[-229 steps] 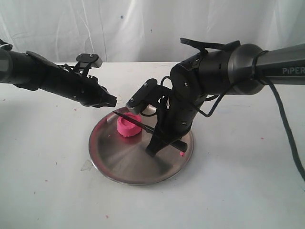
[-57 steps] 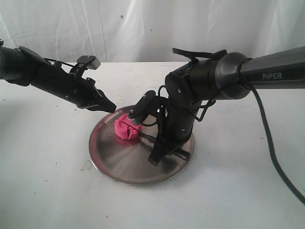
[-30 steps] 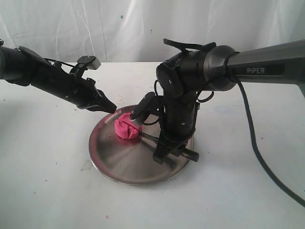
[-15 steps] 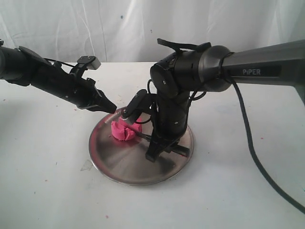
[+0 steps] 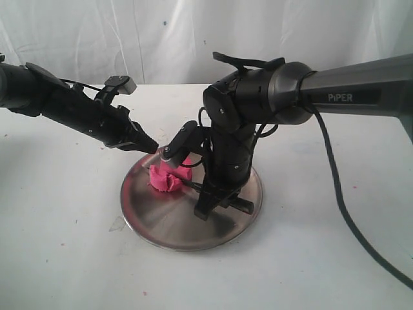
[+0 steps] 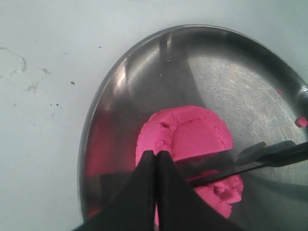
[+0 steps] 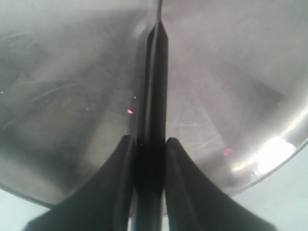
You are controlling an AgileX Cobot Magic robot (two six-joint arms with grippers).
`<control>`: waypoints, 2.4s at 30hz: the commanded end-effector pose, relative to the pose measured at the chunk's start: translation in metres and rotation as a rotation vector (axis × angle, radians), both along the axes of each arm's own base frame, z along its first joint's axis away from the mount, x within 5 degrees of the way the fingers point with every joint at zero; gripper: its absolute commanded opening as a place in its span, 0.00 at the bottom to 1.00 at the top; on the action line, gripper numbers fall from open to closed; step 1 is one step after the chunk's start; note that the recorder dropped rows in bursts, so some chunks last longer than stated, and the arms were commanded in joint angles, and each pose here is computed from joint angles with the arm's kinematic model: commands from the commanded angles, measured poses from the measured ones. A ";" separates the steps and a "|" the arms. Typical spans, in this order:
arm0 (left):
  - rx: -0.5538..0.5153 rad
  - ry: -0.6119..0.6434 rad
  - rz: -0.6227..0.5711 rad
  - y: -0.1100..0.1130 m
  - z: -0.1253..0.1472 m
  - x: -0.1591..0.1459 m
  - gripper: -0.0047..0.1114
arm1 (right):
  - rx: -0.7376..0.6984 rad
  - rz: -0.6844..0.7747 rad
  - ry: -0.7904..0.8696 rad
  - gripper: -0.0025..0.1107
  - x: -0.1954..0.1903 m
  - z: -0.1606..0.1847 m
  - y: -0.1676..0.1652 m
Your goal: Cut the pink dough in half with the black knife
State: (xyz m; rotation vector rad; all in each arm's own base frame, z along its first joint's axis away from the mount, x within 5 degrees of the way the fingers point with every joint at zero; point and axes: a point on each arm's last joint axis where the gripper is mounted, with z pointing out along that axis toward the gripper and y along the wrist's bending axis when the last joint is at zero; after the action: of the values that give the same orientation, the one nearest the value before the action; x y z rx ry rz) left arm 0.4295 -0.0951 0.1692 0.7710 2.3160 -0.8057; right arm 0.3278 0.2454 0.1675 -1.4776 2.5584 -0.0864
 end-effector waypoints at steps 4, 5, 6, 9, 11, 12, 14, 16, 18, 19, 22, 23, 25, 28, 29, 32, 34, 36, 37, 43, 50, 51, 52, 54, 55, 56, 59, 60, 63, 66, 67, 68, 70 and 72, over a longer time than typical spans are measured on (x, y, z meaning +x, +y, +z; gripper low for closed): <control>-0.026 0.015 -0.013 -0.001 0.004 -0.004 0.04 | -0.011 -0.026 -0.035 0.02 0.003 0.004 -0.002; -0.026 0.015 -0.013 -0.001 0.004 -0.004 0.04 | -0.016 -0.038 -0.048 0.02 0.005 0.005 -0.003; -0.026 0.015 -0.013 -0.001 0.004 -0.004 0.04 | -0.028 -0.039 -0.063 0.02 0.006 0.005 -0.004; -0.026 0.015 -0.013 -0.001 0.004 -0.004 0.04 | -0.048 -0.046 -0.087 0.02 0.008 0.006 -0.006; -0.026 0.015 -0.013 -0.001 0.004 -0.004 0.04 | -0.051 -0.050 -0.089 0.02 0.009 0.006 -0.007; -0.026 0.015 -0.013 -0.001 0.004 -0.004 0.04 | -0.052 -0.055 -0.090 0.02 0.009 0.006 -0.007; -0.030 0.023 -0.005 -0.001 0.004 -0.004 0.04 | -0.051 -0.068 -0.096 0.02 0.009 0.006 -0.007; -0.034 0.033 0.004 -0.001 0.004 -0.004 0.04 | -0.062 -0.087 -0.113 0.02 0.011 0.006 -0.009; -0.040 0.042 -0.002 -0.002 0.004 -0.005 0.04 | -0.064 -0.099 -0.118 0.02 0.011 0.006 -0.009; -0.044 0.046 -0.008 -0.002 0.004 -0.005 0.04 | -0.057 -0.105 -0.120 0.02 0.011 0.006 -0.009; -0.047 0.041 -0.013 -0.003 0.008 -0.006 0.04 | 0.005 -0.119 -0.130 0.02 0.011 0.011 -0.004; -0.048 0.034 -0.014 -0.003 0.011 -0.007 0.04 | 0.033 -0.125 -0.138 0.02 0.011 0.015 -0.003; -0.046 0.018 -0.016 -0.002 0.018 -0.008 0.04 | 0.067 -0.132 -0.150 0.02 0.010 0.022 -0.002; -0.044 -0.018 -0.012 -0.002 0.031 -0.010 0.04 | 0.082 -0.137 -0.166 0.02 0.009 0.033 -0.003; -0.045 -0.031 -0.013 -0.002 0.037 -0.011 0.04 | 0.088 -0.137 -0.174 0.02 0.008 0.037 -0.004; -0.049 -0.046 -0.001 0.002 0.048 -0.013 0.04 | 0.118 -0.155 -0.199 0.02 0.006 0.050 -0.005; -0.042 -0.048 0.006 0.007 0.053 -0.014 0.04 | 0.146 -0.184 -0.218 0.02 0.005 0.060 -0.007; -0.042 -0.044 0.018 0.013 0.059 -0.016 0.04 | 0.174 -0.229 -0.231 0.02 0.006 0.069 -0.012; -0.045 -0.043 0.019 0.015 0.060 -0.016 0.04 | 0.188 -0.258 -0.238 0.02 0.006 0.073 -0.016; -0.074 -0.066 0.024 0.021 0.080 -0.022 0.04 | 0.343 -0.436 -0.196 0.02 0.002 0.078 -0.041; -0.089 -0.082 0.011 0.020 0.094 -0.029 0.04 | 0.587 -0.577 -0.101 0.02 -0.017 0.070 -0.047; -0.090 -0.085 0.009 0.020 0.096 -0.030 0.04 | 0.625 -0.618 -0.077 0.02 -0.019 0.068 -0.046; -0.091 -0.087 0.011 0.020 0.098 -0.031 0.04 | 0.663 -0.642 -0.064 0.02 -0.022 0.065 -0.046; -0.099 -0.090 0.028 0.020 0.099 -0.033 0.04 | 0.733 -0.698 -0.041 0.02 -0.025 0.058 -0.045; -0.099 -0.094 0.036 0.020 0.098 -0.036 0.04 | 0.762 -0.730 -0.023 0.02 -0.028 0.052 -0.045; -0.093 -0.096 0.049 0.021 0.097 -0.038 0.04 | 0.781 -0.760 -0.022 0.02 -0.028 0.048 -0.047; -0.079 -0.090 0.086 0.023 0.091 -0.043 0.04 | 0.812 -0.830 0.005 0.02 -0.035 0.032 -0.051; -0.082 -0.094 0.090 0.023 0.090 -0.045 0.04 | 0.817 -0.848 0.014 0.02 -0.038 0.029 -0.052; -0.121 -0.105 0.098 0.022 0.091 -0.047 0.04 | 0.836 -0.883 0.044 0.02 -0.043 0.021 -0.054; -0.135 -0.094 0.082 0.020 0.092 -0.049 0.04 | 0.839 -0.876 0.061 0.02 -0.045 0.019 -0.053; -0.137 -0.086 0.070 0.020 0.092 -0.050 0.04 | 0.842 -0.881 0.064 0.02 -0.045 0.020 -0.053; -0.138 -0.077 0.054 0.019 0.092 -0.052 0.04 | 0.845 -0.886 0.066 0.02 -0.045 0.020 -0.053; -0.144 -0.054 0.012 0.017 0.091 -0.056 0.04 | 0.849 -0.889 0.065 0.02 -0.045 0.020 -0.053; -0.161 -0.032 -0.029 0.015 0.092 -0.060 0.04 | 0.848 -0.886 0.066 0.02 -0.045 0.020 -0.053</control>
State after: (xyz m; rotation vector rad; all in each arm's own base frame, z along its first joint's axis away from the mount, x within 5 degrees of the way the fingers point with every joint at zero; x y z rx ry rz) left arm 0.3787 -0.0768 0.2581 0.6866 2.1905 -0.8930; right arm 0.2814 0.1956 0.1846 -0.0337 2.5588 0.8201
